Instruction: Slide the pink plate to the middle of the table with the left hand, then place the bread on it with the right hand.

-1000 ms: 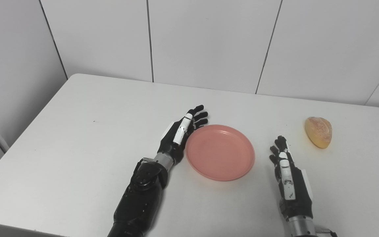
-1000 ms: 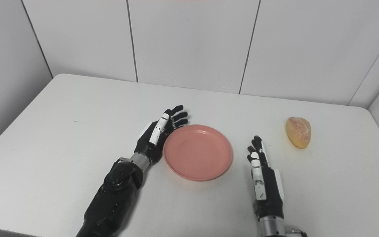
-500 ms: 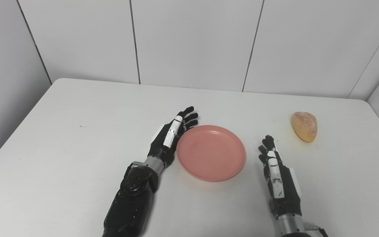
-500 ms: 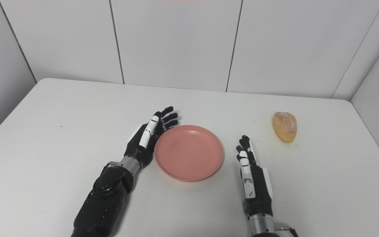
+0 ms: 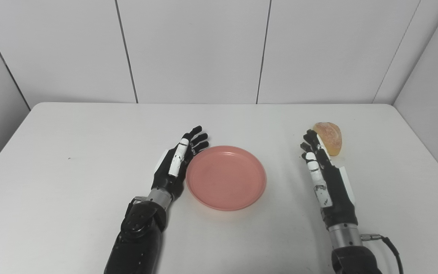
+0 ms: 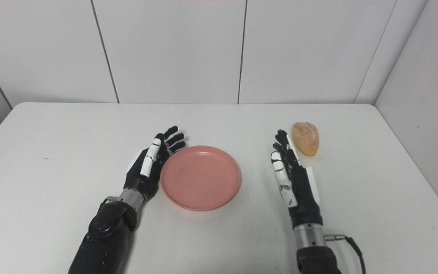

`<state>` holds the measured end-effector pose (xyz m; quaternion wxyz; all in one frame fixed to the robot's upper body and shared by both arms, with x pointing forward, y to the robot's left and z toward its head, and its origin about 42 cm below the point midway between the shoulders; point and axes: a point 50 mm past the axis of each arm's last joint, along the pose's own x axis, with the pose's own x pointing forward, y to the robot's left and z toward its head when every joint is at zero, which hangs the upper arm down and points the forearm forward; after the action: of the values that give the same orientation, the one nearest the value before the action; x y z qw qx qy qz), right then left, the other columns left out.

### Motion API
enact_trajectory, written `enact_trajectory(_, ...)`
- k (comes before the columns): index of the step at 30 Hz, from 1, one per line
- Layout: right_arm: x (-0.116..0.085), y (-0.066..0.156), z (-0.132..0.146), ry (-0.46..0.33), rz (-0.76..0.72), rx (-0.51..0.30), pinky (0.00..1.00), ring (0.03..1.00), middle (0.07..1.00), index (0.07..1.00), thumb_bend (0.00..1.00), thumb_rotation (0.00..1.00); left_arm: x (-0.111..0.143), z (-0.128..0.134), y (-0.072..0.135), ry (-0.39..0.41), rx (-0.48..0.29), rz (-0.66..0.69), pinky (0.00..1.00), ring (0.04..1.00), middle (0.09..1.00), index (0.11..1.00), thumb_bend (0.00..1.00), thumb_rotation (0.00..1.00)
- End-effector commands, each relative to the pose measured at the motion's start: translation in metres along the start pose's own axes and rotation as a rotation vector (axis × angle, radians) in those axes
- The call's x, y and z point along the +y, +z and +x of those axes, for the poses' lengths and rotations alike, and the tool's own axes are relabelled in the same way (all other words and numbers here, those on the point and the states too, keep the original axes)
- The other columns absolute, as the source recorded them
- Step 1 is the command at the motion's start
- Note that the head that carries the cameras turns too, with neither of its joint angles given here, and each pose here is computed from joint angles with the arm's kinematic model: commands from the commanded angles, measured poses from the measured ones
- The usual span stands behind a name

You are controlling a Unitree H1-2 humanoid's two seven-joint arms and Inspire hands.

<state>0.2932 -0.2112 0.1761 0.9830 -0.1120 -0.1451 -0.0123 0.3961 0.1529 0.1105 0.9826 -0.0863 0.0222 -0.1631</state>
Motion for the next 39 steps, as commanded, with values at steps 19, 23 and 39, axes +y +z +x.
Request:
enact_trajectory(19, -0.047, 0.053, 0.082, -0.191, -0.381, -0.11, 0.8, 0.864, 0.874, 0.871, 0.6, 1.0, 0.012, -0.014, -0.019, 0.001, 0.094, -0.019, 0.9, 0.885, 0.887, 0.879, 0.31, 1.0)
enact_trajectory(23, -0.054, 0.055, 0.092, -0.2, -0.419, -0.051, 0.82, 0.873, 0.882, 0.879, 0.68, 1.0, 0.012, -0.014, -0.02, 0.006, 0.1, -0.019, 0.89, 0.881, 0.884, 0.877, 0.31, 1.0)
enact_trajectory(39, -0.077, 0.046, 0.147, -0.25, -0.67, 0.164, 0.68, 0.821, 0.894, 0.923, 0.93, 0.72, 0.014, -0.014, -0.018, 0.007, 0.104, -0.017, 0.89, 0.879, 0.881, 0.872, 0.32, 1.0)
